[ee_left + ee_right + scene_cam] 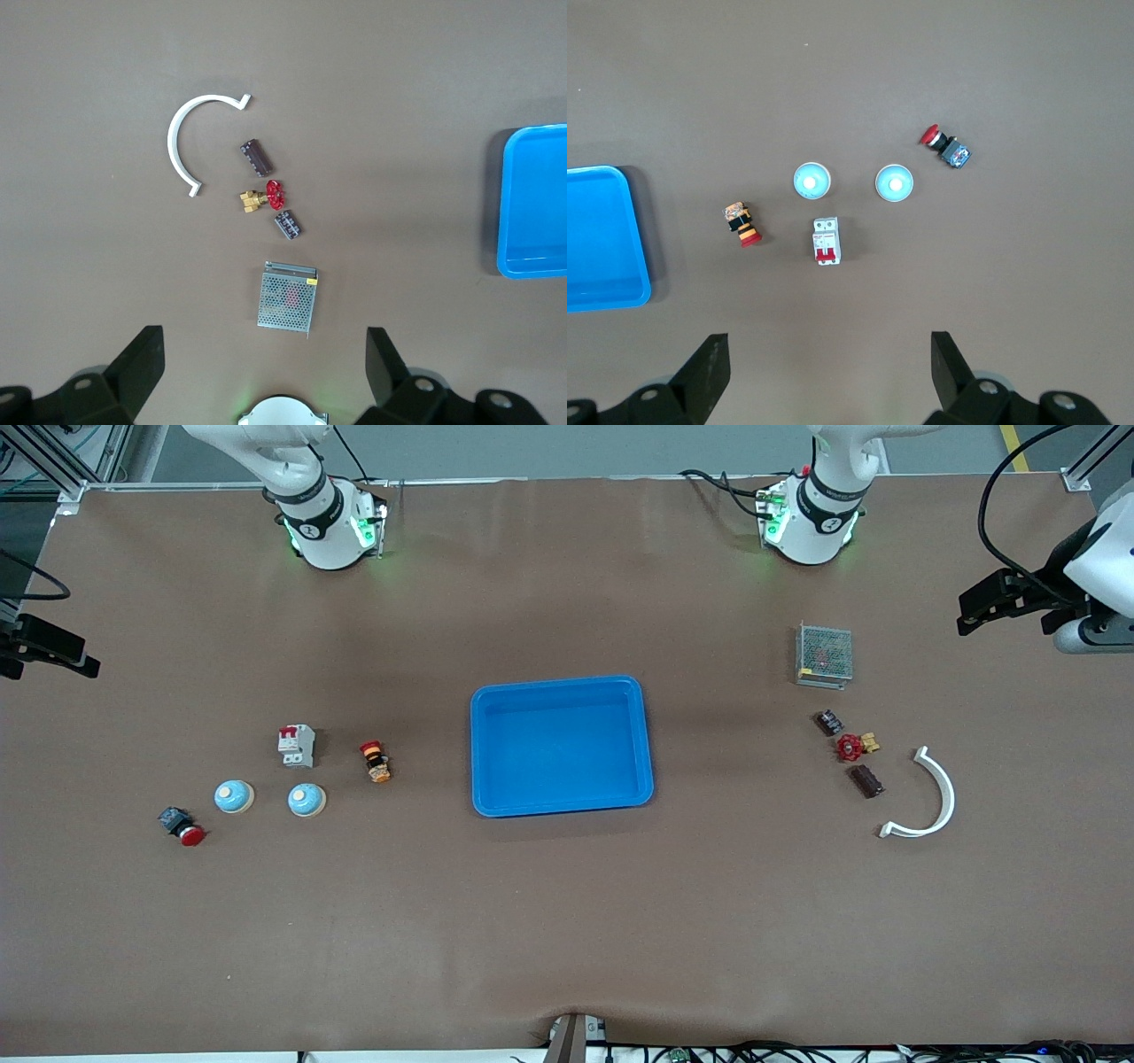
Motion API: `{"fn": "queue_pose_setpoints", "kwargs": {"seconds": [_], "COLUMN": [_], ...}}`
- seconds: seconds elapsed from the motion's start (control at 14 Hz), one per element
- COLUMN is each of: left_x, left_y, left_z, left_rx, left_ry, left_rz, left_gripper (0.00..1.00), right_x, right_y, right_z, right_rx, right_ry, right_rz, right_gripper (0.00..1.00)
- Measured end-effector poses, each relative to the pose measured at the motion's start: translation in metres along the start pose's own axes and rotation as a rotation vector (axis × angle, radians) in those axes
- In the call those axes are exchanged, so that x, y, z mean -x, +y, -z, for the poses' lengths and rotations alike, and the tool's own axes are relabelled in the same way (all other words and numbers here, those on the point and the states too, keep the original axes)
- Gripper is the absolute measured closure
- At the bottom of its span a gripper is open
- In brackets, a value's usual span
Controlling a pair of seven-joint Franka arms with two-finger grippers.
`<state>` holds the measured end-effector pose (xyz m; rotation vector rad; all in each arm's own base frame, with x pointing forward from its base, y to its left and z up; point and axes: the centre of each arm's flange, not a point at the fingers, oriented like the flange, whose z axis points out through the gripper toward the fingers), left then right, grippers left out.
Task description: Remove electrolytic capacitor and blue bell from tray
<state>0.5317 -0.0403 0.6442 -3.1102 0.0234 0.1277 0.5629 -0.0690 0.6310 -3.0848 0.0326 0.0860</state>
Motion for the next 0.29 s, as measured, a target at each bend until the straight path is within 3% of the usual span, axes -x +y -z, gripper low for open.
{"fn": "queue_pose_setpoints", "kwargs": {"seconds": [0.29], "left_x": [0.0007], "left_y": [-0.0025], "left_z": [0.0037], "left_rx": [0.001], "left_ry": [0.008], "left_rz": [0.005], "left_gripper": [0.00], "right_x": [0.0012], "right_y": [0.0023], "right_z": [0.0003], "right_rx": [0.000], "right_ry": [-0.004], "right_rz": [-0.013], "right_gripper": [0.00]}}
